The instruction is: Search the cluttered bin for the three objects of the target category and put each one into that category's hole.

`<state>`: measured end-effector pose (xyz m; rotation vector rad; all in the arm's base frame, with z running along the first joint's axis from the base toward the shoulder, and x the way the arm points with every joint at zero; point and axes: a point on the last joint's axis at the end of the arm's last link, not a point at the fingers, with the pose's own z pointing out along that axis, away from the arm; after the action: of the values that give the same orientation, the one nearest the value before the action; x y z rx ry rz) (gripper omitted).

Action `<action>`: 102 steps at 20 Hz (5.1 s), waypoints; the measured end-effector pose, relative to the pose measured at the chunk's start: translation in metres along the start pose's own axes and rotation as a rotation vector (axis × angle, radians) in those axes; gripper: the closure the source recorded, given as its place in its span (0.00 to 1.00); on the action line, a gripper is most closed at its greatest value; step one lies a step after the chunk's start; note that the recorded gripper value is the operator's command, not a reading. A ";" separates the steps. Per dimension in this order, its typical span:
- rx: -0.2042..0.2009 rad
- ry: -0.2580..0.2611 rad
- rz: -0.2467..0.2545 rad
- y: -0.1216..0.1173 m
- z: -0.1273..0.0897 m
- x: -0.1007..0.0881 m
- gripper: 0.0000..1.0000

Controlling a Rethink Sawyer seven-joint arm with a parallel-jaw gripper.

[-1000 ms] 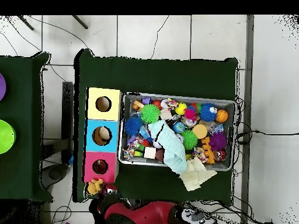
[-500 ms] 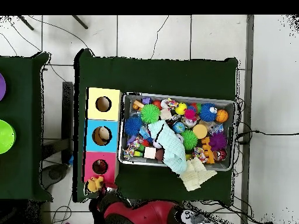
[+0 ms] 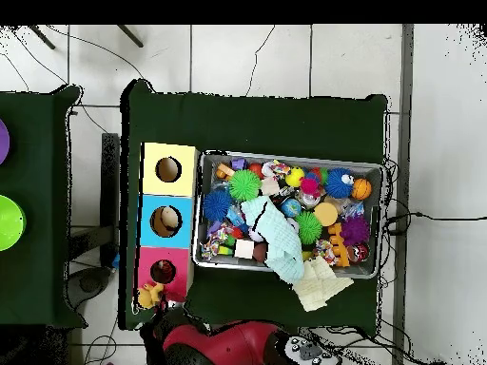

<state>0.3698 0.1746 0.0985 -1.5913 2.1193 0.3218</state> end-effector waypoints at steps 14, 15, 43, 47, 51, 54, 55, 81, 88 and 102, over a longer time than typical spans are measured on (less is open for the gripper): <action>0.017 0.038 0.012 0.002 0.011 -0.006 1.00; 0.021 0.038 0.012 0.002 0.011 -0.006 1.00; 0.042 0.054 0.005 0.002 0.013 -0.004 1.00; 0.047 0.056 0.001 0.001 0.012 -0.005 1.00; 0.054 0.067 -0.006 -0.002 0.012 -0.004 1.00; 0.051 0.084 -0.018 -0.003 0.013 -0.005 1.00; 0.050 0.089 -0.024 -0.003 0.014 -0.006 1.00; -0.075 0.350 -0.132 -0.053 0.026 -0.026 1.00; -0.099 0.382 -0.113 -0.073 0.034 -0.024 1.00; -0.102 0.406 -0.126 -0.073 0.036 -0.027 1.00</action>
<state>0.4534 0.1921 0.0874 -1.9766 2.3080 0.0676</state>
